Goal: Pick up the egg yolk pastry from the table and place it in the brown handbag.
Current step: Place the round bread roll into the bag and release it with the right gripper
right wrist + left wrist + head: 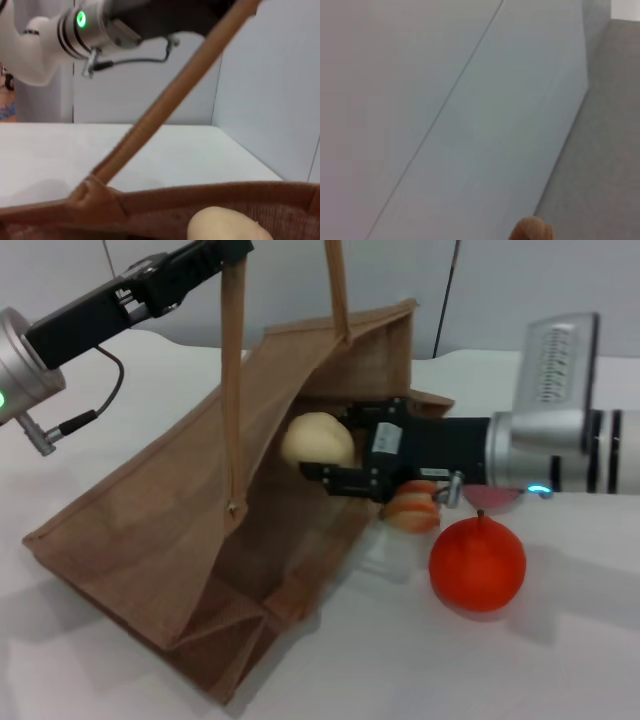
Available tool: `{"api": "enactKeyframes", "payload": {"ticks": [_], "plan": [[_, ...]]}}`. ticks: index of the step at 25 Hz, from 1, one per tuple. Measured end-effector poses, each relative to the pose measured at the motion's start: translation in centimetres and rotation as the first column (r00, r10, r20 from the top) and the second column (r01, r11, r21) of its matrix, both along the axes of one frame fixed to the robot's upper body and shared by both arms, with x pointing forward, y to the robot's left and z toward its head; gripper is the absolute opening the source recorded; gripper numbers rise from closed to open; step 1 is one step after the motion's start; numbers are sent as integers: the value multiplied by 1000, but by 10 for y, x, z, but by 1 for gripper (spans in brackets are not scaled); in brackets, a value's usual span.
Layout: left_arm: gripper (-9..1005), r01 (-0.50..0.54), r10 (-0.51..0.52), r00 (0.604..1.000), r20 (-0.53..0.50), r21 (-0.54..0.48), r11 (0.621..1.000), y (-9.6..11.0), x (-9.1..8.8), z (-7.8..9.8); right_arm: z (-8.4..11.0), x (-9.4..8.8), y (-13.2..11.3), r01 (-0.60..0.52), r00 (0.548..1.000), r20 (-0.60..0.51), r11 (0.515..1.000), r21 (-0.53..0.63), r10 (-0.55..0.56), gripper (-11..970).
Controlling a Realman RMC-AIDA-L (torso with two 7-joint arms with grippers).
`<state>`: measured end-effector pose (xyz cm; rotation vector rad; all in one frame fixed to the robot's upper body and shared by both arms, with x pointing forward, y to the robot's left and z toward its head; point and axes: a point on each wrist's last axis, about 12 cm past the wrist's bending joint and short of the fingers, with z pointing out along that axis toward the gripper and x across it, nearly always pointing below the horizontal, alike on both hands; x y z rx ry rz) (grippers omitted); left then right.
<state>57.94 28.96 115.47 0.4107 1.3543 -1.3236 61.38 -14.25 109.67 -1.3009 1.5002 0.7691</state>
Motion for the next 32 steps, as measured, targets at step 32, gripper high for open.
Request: {"api": "enactKeyframes", "payload": {"ticks": [32], "plan": [[123,80,-75,995,62,-82,993,2,-10,12,-13,-4,20,27,996,84,999,-32,-24,657]]}}
